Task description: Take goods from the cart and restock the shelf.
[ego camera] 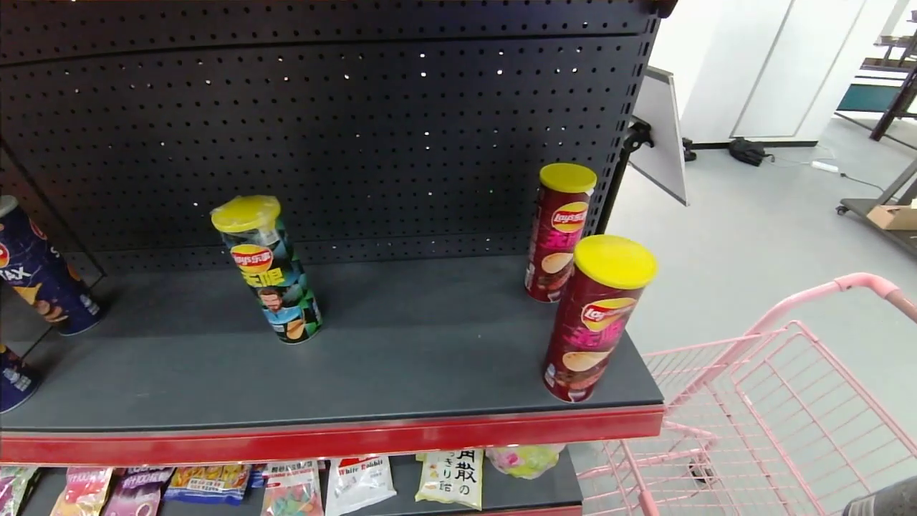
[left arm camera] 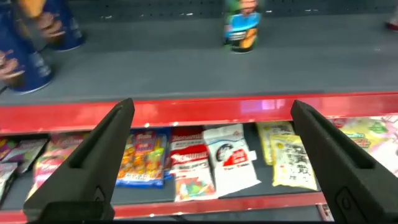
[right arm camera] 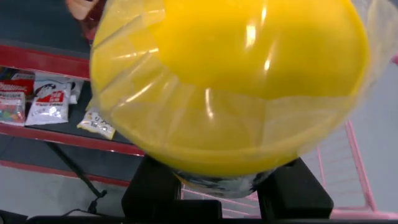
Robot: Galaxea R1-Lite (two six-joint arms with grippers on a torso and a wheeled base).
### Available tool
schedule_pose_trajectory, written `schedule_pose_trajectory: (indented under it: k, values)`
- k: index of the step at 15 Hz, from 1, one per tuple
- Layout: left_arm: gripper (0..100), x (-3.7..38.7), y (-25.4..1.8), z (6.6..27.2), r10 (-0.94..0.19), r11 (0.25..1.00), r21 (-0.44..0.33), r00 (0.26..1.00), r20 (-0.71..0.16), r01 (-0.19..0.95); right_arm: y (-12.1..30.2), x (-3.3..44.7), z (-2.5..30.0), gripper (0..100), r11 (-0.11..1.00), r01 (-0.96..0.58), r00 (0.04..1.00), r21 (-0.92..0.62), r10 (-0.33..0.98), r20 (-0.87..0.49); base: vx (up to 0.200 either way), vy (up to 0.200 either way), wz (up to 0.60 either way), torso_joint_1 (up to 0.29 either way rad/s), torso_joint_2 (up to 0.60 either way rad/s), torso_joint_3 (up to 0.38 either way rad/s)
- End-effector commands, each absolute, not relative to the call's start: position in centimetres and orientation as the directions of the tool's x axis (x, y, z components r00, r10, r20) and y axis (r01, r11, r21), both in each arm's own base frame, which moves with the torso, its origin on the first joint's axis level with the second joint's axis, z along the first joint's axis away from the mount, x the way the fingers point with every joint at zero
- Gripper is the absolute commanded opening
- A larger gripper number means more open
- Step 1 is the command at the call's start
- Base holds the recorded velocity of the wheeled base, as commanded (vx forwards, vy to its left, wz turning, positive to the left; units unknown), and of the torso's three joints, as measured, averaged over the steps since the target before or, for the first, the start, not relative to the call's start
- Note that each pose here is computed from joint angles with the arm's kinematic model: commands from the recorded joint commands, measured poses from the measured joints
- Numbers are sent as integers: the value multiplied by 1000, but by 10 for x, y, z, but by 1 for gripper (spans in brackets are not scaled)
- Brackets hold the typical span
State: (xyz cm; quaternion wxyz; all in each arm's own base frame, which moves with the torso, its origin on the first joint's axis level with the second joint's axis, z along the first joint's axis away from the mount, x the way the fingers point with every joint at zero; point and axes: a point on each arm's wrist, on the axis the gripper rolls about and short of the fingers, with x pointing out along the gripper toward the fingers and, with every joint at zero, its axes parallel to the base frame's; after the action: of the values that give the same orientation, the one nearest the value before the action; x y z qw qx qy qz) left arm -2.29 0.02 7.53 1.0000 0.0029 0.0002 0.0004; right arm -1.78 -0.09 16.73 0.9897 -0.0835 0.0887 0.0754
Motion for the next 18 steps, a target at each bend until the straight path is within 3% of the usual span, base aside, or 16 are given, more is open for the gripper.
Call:
schedule_pose_trajectory:
  k: [1,6,11,16,18]
  values:
    - [100,-23,0,75,0,1000,6,1000,-2,0,-1,-22,163,0,974,-164,976,-153,138,-171,0,0,0,0,0,0]
    - [100,-23,0,75,0,1000,8,1000,-2,0,-3,-33,150,0,975,-169,981,-145,152,-124,-160,0,0,6,7,2]
    - [100,-23,0,75,0,1000,9,1000,-2,0,-4,-41,145,0,980,-163,985,-111,156,-70,0,0,0,0,0,0]
    - [100,-23,0,75,2,1000,8,1000,-2,-2,-3,-42,143,0,976,-191,981,-104,186,-61,0,200,0,17,2,1]
    - [100,-23,0,75,0,1000,8,1000,-2,0,-1,-42,144,0,957,-274,961,-98,268,-68,0,200,0,-7,5,0]
